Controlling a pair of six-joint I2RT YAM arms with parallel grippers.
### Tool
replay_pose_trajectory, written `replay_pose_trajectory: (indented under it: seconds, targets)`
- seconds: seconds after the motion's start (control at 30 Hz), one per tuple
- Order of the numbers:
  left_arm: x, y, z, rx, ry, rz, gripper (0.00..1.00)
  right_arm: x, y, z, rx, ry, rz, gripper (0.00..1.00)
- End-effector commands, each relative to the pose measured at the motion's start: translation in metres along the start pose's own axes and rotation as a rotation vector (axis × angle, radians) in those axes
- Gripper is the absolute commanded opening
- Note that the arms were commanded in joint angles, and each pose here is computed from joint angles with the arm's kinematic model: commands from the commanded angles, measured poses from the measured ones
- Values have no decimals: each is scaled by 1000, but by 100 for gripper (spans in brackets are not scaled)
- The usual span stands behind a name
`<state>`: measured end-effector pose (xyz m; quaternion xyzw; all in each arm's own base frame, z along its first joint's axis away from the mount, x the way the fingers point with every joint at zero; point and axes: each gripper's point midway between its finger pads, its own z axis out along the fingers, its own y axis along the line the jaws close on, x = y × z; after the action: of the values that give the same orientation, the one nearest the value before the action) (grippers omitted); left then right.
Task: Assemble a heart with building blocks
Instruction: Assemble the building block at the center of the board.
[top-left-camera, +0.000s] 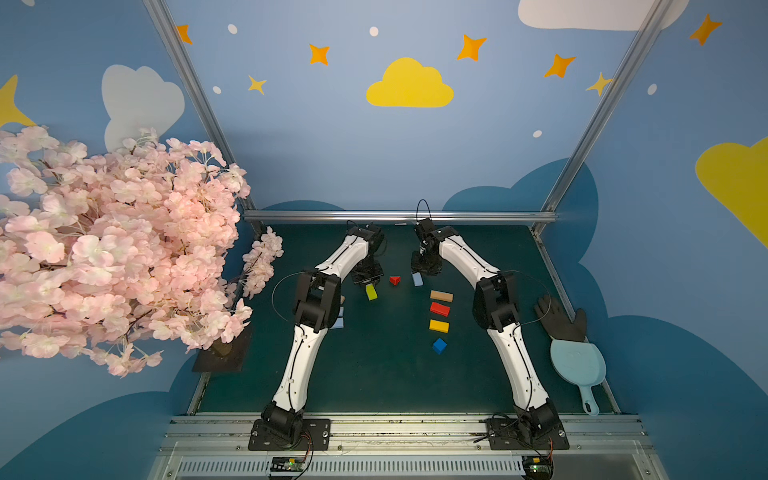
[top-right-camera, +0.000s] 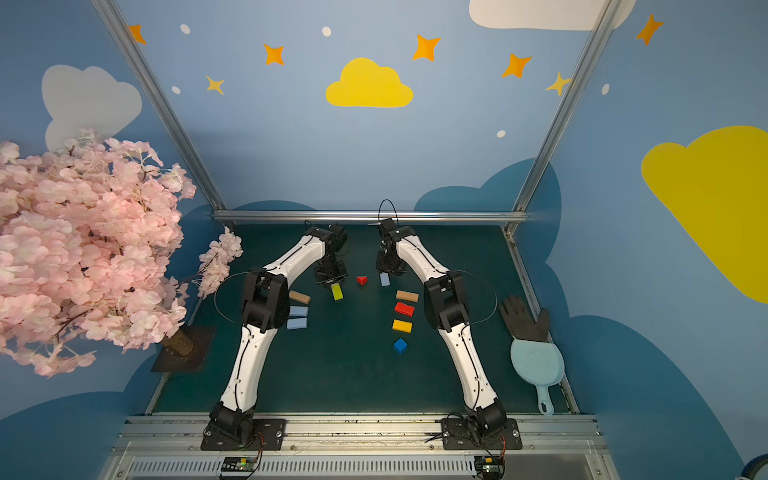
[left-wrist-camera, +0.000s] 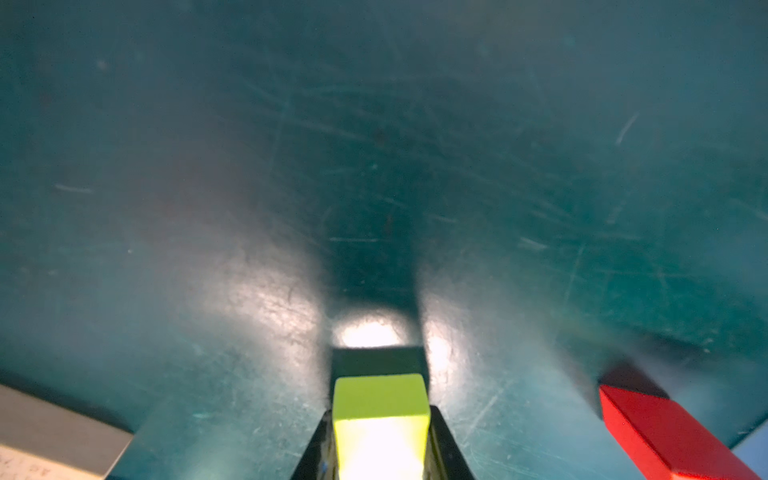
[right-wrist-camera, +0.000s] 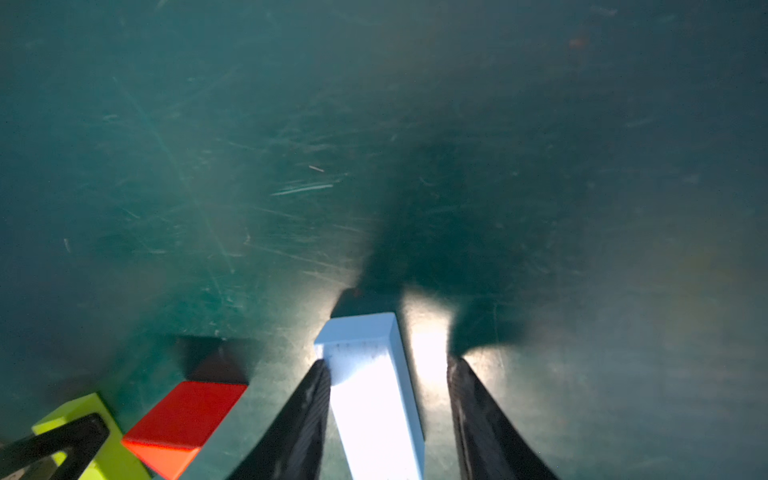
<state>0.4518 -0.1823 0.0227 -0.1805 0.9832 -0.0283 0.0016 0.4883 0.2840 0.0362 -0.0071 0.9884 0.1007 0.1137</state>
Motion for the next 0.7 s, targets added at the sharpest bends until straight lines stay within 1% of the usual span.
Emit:
replay_pose_trajectory:
  seconds: [0.0,0.2,0.37,0.43,0.6,0.67]
  targets:
    - [7,3,17,-32,34,-7,18,3,7,1,21,-9,-58,50]
    - [6,4,17,-34,30,-9,18,-1,16,3,4,-38,-79,50]
    - [6,3,18,-35,32,-10,18,-3,13,7,23,-51,-68,42]
    - [6,4,19,-36,33,-13,18,-2,13,10,28,-45,-75,41]
    - [6,3,20,-36,33,-19,18,2,8,16,54,-32,-103,40]
    - [5,1,20,-31,31,-19,18,3,8,18,64,-29,-130,42]
